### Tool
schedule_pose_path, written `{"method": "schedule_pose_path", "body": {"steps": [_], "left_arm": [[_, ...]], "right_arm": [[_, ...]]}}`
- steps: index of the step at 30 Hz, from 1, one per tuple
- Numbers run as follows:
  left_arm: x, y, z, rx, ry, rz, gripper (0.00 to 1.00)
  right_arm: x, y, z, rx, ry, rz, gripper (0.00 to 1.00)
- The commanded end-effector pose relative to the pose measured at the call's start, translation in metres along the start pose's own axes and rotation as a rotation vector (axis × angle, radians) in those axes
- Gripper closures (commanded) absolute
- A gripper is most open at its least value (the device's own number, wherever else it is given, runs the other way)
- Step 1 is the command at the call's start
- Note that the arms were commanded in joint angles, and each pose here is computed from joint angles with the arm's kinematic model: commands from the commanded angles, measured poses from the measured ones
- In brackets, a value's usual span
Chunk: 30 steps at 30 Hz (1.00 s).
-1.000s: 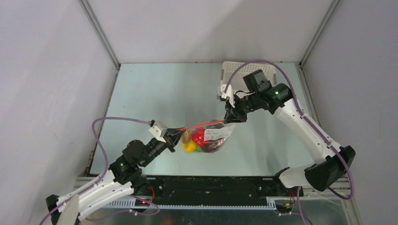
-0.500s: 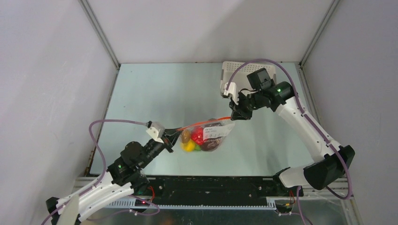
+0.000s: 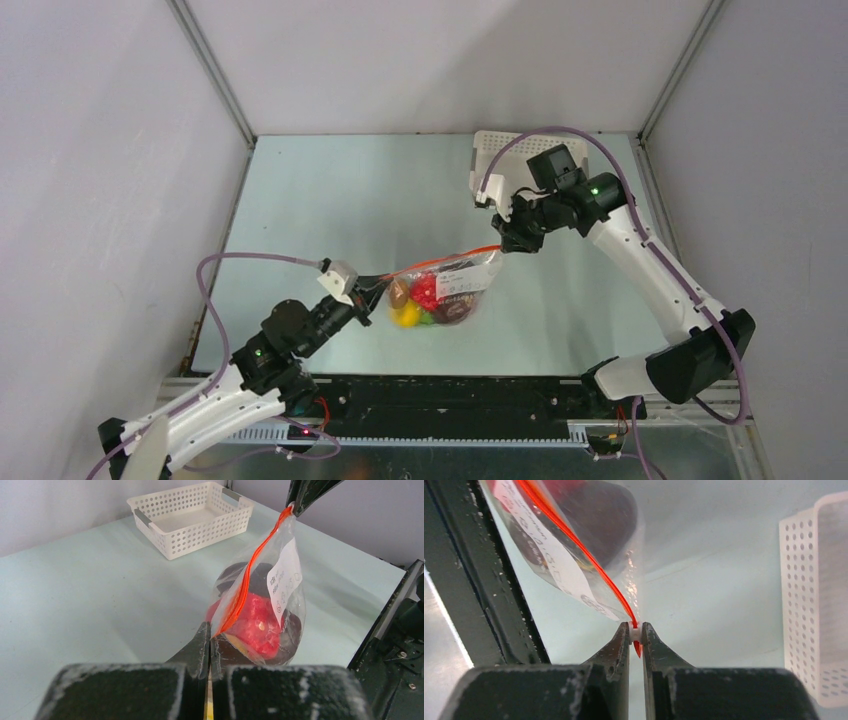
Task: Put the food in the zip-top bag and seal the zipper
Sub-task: Zip the zipper food storage bag at the center of the board, then place the zipper food storage bag at the center of the board.
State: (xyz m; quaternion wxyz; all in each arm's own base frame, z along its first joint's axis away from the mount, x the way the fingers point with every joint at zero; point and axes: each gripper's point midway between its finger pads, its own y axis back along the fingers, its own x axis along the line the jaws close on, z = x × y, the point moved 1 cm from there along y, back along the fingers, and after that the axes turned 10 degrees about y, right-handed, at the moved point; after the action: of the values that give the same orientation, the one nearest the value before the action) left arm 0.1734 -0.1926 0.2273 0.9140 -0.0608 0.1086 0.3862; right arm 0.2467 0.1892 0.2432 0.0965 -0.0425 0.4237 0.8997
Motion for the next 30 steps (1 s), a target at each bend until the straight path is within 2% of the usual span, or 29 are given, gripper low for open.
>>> {"method": "schedule_pose_path", "body": {"steps": [1,10,14,19,24,30], "left_arm": [[0.001,0.003,0.035,-0.107,0.002,0.024,1.00],[-0.001,0.000,0.035,-0.097,-0.004,0.012,1.00],[-0.002,-0.002,0.042,-0.127,0.011,0.018,1.00],[0.012,-0.008,0.057,-0.195,0.072,0.123,1.00],[0.027,-0.022,0.056,-0.148,0.118,0.258,1.00],[-0.007,-0.027,0.063,-0.144,0.168,0.064,1.00]], "right_arm": [[-0.030,0.017,-0.017,0.120,-0.020,-0.154,1.00],[-0.034,0.022,-0.018,0.129,-0.015,-0.195,1.00],[-0.039,0.023,0.003,0.037,-0.013,-0.231,1.00],[-0.044,0.026,0.038,-0.104,-0.049,-0.272,1.00],[-0.062,0.035,0.049,-0.153,-0.180,-0.393,1.00],[-0.051,0.046,0.058,-0.226,-0.281,-0.405,1.00]]}}
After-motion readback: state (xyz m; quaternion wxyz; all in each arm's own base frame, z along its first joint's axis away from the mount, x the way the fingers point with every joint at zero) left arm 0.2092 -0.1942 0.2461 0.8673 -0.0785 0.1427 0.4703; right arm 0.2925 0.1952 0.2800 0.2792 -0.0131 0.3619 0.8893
